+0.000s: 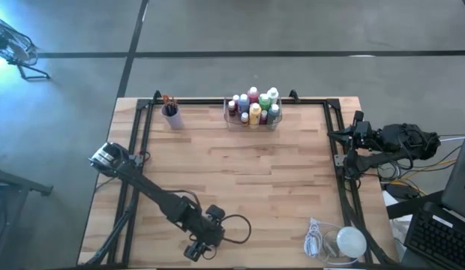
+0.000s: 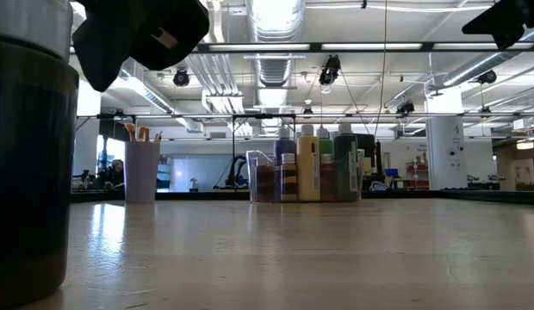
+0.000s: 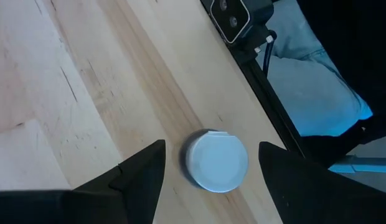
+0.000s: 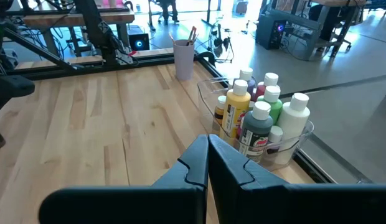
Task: Pick & Place Paint Supplies
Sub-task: Put the black paint bottle into the transparent bin
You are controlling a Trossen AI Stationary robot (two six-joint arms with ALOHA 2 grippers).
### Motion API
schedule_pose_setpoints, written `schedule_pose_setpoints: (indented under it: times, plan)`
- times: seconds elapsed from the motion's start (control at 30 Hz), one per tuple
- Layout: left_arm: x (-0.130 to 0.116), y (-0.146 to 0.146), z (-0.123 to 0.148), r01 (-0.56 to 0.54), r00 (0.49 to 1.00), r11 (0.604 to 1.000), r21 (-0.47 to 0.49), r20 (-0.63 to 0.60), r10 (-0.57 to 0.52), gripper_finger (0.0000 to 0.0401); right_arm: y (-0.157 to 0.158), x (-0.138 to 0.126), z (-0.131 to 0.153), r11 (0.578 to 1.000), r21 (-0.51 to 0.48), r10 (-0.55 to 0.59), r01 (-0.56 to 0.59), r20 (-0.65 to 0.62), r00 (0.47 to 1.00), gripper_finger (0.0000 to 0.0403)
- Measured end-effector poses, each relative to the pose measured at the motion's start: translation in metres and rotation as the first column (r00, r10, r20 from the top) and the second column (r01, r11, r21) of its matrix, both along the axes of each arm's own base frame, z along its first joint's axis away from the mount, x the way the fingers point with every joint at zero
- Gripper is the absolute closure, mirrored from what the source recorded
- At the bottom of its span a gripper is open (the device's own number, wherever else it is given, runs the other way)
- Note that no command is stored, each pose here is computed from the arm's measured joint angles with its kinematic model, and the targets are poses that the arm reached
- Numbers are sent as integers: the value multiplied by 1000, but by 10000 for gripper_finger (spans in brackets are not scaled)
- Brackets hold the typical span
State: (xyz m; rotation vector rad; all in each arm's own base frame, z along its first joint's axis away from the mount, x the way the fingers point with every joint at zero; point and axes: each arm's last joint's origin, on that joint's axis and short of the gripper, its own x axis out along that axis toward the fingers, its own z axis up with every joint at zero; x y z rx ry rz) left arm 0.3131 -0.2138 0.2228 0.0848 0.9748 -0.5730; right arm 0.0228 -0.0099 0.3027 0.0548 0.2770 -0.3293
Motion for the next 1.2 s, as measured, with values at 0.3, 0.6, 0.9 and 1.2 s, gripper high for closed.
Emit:
schedule_pose_setpoints:
  times: [0.3, 0.6, 0.9, 1.2]
  plan:
    - [3, 4, 1, 7, 1000, 1000, 8, 12, -7, 141, 0, 0, 0, 1000, 0, 0, 0, 0, 1000, 394]
    - [2, 5, 1, 14, 1000, 1000, 12, 14, -14, 197, 0, 0, 0, 1000, 0, 0, 0, 0, 1000, 394]
    - [2, 5, 1, 13, 1000, 1000, 10, 14, -13, 261, 0, 0, 0, 1000, 0, 0, 0, 0, 1000, 394]
    - [2, 5, 2, 18, 1000, 1000, 12, 20, -19, 270, 0, 0, 0, 1000, 0, 0, 0, 0, 1000, 394]
